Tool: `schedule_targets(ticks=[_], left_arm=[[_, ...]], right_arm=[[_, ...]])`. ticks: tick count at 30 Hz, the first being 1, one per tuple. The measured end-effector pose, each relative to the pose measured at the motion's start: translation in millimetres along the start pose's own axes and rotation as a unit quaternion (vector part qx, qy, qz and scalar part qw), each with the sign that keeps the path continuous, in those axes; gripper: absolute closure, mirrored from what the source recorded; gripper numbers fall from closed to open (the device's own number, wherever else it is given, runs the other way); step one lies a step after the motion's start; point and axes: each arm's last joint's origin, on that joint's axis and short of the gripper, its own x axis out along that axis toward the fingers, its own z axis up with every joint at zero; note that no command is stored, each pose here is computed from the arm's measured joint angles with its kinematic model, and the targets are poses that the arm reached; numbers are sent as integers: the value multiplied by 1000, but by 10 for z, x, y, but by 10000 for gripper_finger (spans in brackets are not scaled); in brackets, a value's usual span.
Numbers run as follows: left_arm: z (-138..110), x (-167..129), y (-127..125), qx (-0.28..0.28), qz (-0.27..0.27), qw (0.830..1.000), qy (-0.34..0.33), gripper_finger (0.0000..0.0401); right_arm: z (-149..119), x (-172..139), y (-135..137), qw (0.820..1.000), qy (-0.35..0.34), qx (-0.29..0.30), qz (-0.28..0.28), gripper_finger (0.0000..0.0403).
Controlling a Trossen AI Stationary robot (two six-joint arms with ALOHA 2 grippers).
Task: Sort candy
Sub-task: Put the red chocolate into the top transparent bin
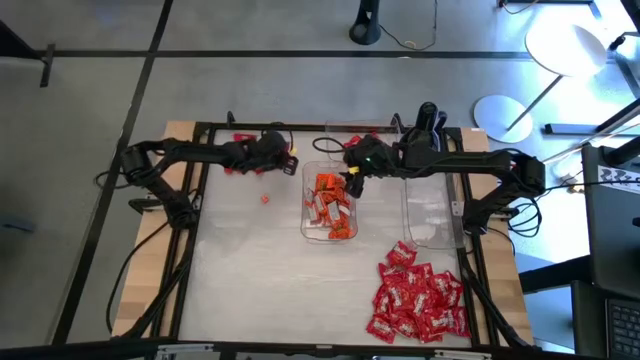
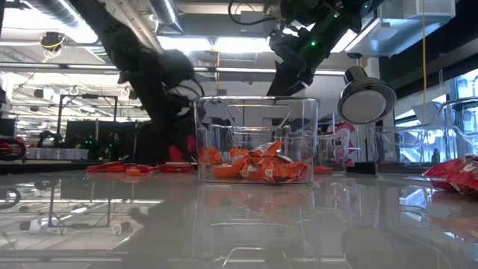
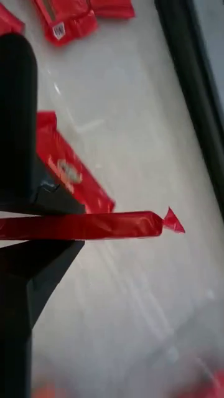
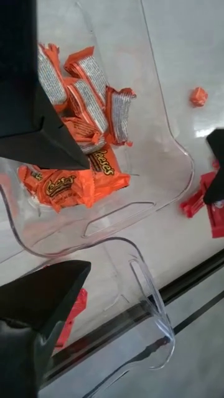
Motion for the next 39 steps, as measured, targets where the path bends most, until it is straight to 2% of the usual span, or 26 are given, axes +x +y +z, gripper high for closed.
schedule_targets(ticks=[11, 18, 22, 26, 30, 33, 39], left_arm=[[-16, -681, -373, 39, -106, 991, -66, 367], [-211, -1039, -639, 76, -164, 980, -89, 358], [-374, -1168, -782, 92, -189, 974, -86, 368], [-517, -1287, -884, 101, -195, 971, -96, 366], [-625, -1391, -965, 109, -207, 966, -113, 359], [-704, -1450, -1010, 112, -222, 961, -122, 366], [-837, -1548, -1064, 113, -226, 955, -158, 369]], right_arm=[[-6, 44, 7, 1000, 1, -19, 0, 155], [31, 59, 13, 1000, -19, -16, 7, 155], [68, 63, 40, 998, -39, -11, 51, 155], [119, 97, 86, 990, -66, 15, 124, 147], [148, 205, 141, 979, -85, 33, 183, 113], [129, 294, 197, 975, -79, 44, 205, 85], [67, 353, 423, 958, -66, -10, 279, 68]])
